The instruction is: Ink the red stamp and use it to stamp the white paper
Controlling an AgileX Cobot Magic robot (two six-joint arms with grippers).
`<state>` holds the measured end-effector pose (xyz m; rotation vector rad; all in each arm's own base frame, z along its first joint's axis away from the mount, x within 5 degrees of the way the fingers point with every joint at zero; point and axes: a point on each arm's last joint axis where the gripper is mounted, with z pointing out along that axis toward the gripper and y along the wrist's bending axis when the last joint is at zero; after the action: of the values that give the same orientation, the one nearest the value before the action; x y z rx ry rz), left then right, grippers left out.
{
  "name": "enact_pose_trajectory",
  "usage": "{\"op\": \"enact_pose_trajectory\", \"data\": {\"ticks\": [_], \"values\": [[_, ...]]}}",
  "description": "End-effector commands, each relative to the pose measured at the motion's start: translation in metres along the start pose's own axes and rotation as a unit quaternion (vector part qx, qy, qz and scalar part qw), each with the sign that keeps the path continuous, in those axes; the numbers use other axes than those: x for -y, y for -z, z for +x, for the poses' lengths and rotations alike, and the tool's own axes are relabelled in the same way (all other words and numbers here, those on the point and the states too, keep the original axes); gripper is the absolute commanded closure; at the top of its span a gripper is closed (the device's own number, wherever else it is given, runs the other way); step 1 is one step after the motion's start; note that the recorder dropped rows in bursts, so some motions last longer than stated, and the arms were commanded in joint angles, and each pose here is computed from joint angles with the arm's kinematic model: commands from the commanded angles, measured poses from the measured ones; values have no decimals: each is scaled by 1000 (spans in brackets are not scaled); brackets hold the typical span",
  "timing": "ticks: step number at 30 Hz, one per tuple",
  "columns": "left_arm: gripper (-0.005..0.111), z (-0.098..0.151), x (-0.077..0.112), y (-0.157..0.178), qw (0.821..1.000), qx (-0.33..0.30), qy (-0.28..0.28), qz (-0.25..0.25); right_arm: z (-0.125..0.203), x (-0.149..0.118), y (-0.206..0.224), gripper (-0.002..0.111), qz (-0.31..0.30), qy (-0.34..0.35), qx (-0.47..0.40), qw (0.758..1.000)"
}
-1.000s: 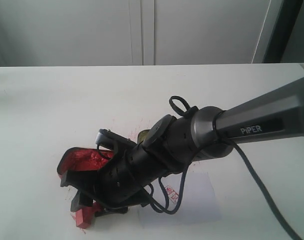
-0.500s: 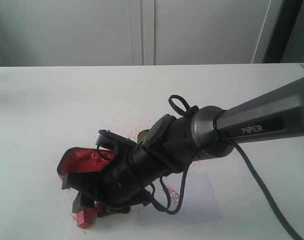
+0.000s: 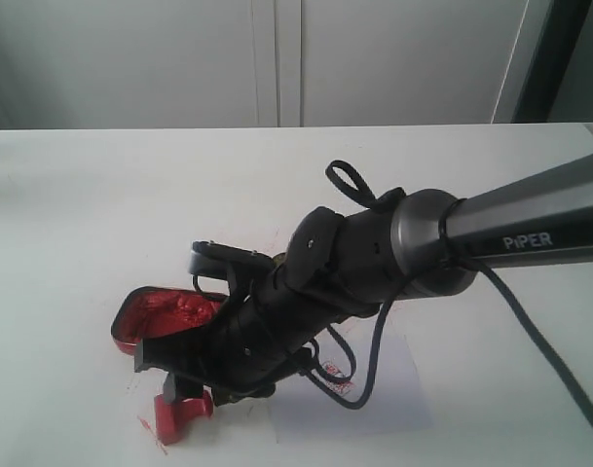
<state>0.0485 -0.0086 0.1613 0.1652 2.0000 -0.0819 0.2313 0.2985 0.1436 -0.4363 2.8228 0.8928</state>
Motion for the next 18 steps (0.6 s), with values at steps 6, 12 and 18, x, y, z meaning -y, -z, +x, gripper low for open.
{"op": "enact_pose_trajectory", "data": {"ticks": [6, 12, 18], "values": [[107, 1, 0, 0, 1000, 1, 2, 0, -3, 3, 13, 58, 49, 56, 17, 997], [107, 1, 0, 0, 1000, 1, 2, 0, -4, 3, 13, 58, 49, 56, 19, 997], [107, 1, 0, 0, 1000, 1, 2, 0, -2, 2, 17, 61, 53, 71, 12, 996]]}}
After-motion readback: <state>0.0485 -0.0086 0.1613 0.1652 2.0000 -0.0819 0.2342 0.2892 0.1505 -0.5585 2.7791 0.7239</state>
